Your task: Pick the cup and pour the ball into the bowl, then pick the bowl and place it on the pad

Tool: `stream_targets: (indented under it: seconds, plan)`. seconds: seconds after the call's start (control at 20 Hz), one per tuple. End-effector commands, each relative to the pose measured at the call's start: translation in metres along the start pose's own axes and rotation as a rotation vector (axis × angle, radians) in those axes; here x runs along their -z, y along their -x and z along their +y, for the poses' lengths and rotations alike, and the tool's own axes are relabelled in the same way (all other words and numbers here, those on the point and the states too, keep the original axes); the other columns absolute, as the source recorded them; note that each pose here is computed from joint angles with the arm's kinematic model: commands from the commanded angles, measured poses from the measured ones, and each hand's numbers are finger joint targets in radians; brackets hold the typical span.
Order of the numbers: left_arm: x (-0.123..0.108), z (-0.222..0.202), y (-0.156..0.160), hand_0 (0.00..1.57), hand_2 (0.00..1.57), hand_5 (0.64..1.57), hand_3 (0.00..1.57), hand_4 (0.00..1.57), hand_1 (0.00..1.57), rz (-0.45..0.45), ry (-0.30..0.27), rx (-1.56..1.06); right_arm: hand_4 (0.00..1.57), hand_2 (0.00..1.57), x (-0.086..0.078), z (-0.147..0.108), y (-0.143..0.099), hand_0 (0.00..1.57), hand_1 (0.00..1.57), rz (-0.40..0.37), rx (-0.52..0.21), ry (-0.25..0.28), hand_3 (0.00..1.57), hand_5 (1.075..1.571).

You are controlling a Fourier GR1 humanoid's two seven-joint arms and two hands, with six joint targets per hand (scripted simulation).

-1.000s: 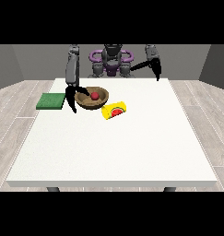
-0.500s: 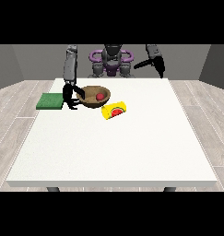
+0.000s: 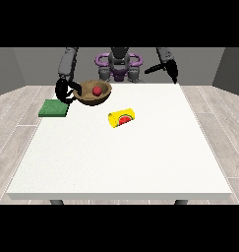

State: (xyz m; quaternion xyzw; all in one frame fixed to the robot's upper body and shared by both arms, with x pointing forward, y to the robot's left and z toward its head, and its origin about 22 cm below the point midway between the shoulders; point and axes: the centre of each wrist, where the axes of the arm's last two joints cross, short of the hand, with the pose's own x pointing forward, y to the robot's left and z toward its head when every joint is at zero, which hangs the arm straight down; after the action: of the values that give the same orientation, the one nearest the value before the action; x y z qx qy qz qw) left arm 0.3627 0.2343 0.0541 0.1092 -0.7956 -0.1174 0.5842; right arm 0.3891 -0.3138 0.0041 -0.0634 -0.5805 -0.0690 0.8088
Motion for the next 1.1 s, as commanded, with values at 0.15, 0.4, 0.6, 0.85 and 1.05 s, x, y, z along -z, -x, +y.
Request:
stream_targets:
  seconds: [0.15,0.4,0.6,0.85,1.05]
  plan:
    - [-0.007,-0.008,0.0,0.0,0.0,1.569,0.0,0.0,0.0,-0.028,-0.023,0.01,1.06,1.57,-0.006,-0.073,-0.032,1.57,1.57,-0.029,0.051,0.056,1.57,1.564]
    - [-0.014,0.006,0.024,0.0,0.0,1.566,0.0,0.0,0.0,-0.004,-0.095,0.024,1.08,1.57,-0.012,-0.075,-0.02,1.57,1.57,-0.03,0.046,-0.02,1.57,1.559]
    - [-0.005,-0.008,0.009,0.0,0.0,1.566,0.0,0.0,0.0,-0.128,-0.078,0.023,1.08,1.57,-0.014,-0.097,-0.025,1.57,1.57,-0.121,0.127,0.002,1.57,1.559]
    - [0.013,-0.026,-0.033,0.0,0.0,1.565,0.0,0.0,0.0,-0.294,-0.095,0.03,1.03,1.57,-0.029,-0.158,-0.059,1.57,1.57,-0.256,0.161,0.034,1.37,1.562]
    - [0.011,-0.022,-0.056,0.0,0.0,1.565,0.0,0.0,0.0,-0.33,-0.098,0.042,1.01,1.57,-0.042,-0.185,-0.049,1.57,1.57,-0.318,0.123,0.076,1.19,1.567]
